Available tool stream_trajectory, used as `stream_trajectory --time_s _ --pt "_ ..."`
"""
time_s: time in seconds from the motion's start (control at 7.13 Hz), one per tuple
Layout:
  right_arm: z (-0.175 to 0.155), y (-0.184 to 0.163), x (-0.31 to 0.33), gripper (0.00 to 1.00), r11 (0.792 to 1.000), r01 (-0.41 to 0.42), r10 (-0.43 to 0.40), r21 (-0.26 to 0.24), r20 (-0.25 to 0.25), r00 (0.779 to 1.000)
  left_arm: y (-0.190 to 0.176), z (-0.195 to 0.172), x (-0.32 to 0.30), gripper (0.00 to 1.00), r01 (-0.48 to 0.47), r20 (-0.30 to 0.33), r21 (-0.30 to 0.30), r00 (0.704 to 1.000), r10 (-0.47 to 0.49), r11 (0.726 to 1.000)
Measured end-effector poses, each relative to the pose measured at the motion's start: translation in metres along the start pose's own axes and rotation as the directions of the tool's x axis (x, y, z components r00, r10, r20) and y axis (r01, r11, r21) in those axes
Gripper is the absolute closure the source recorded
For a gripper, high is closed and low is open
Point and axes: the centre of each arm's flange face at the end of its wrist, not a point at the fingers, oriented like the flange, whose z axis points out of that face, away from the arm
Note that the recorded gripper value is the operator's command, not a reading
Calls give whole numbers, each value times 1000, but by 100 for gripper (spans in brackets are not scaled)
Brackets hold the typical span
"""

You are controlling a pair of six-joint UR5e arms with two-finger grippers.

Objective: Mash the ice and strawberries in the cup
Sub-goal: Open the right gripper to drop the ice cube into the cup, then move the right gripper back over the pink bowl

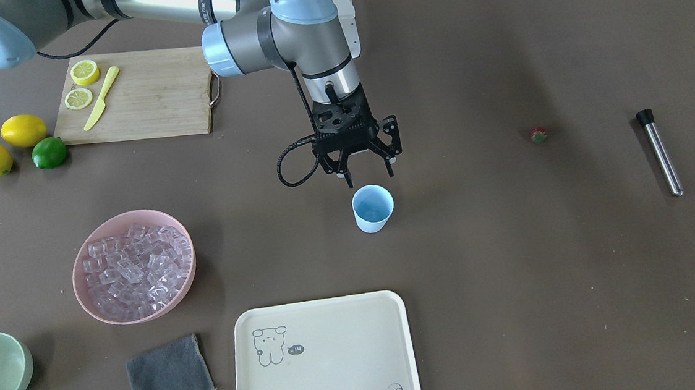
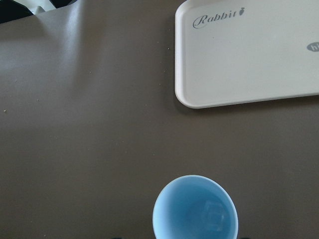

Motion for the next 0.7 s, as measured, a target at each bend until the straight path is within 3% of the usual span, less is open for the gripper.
stream_trajectory --time_s 0.28,0.7 --pt "-1 -14 16 1 1000 7 -7 -27 -5 1000 1 0 0 2 1 0 -1 1000 -1 1000" --pt "-11 -76 132 2 987 106 -112 -119 -46 993 2 0 -1 2 2 -1 -1 1000 -2 1000"
